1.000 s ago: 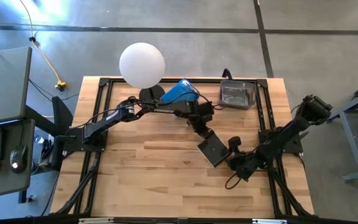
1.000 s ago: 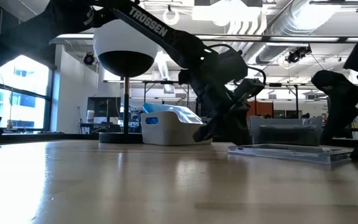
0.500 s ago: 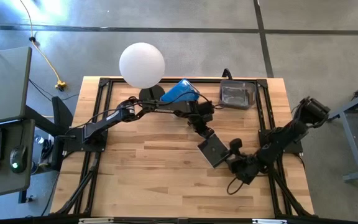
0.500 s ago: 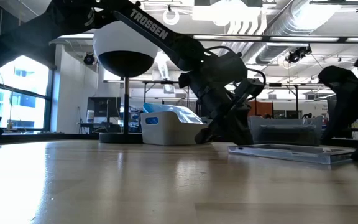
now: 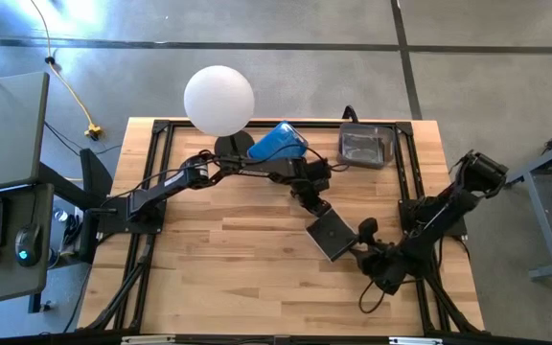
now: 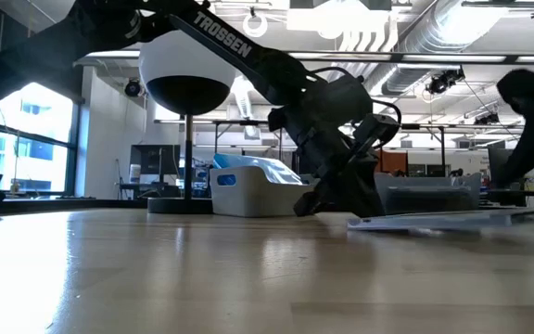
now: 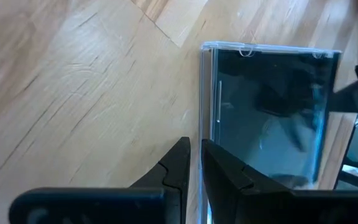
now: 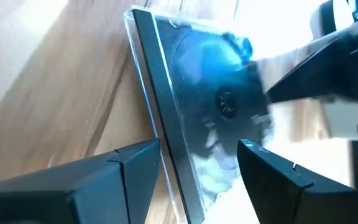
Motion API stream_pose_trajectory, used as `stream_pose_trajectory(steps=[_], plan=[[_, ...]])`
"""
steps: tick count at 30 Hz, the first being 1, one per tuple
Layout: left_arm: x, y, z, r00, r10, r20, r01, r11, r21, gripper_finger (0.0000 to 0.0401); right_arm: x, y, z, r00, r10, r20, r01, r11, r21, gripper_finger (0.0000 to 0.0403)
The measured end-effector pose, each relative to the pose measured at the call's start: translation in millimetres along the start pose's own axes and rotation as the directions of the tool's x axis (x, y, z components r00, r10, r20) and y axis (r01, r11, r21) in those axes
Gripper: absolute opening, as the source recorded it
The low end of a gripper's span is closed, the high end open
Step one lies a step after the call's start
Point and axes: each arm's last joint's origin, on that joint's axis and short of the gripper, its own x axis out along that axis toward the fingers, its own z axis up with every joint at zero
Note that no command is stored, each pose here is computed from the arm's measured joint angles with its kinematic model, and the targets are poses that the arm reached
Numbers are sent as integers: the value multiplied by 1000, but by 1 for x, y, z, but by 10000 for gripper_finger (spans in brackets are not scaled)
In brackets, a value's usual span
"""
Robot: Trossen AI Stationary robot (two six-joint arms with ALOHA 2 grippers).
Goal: Pick & place jewel cases by type
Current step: Put the black CD case into the black bin
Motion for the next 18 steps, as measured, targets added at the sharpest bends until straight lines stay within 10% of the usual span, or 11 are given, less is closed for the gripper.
stream_pose_trajectory(steps=[18], plan=[[7,-13,-6,1000,14,20,-13,1000,-8,43,-2,2,3,998,55,-5,-55,995,-88,208]])
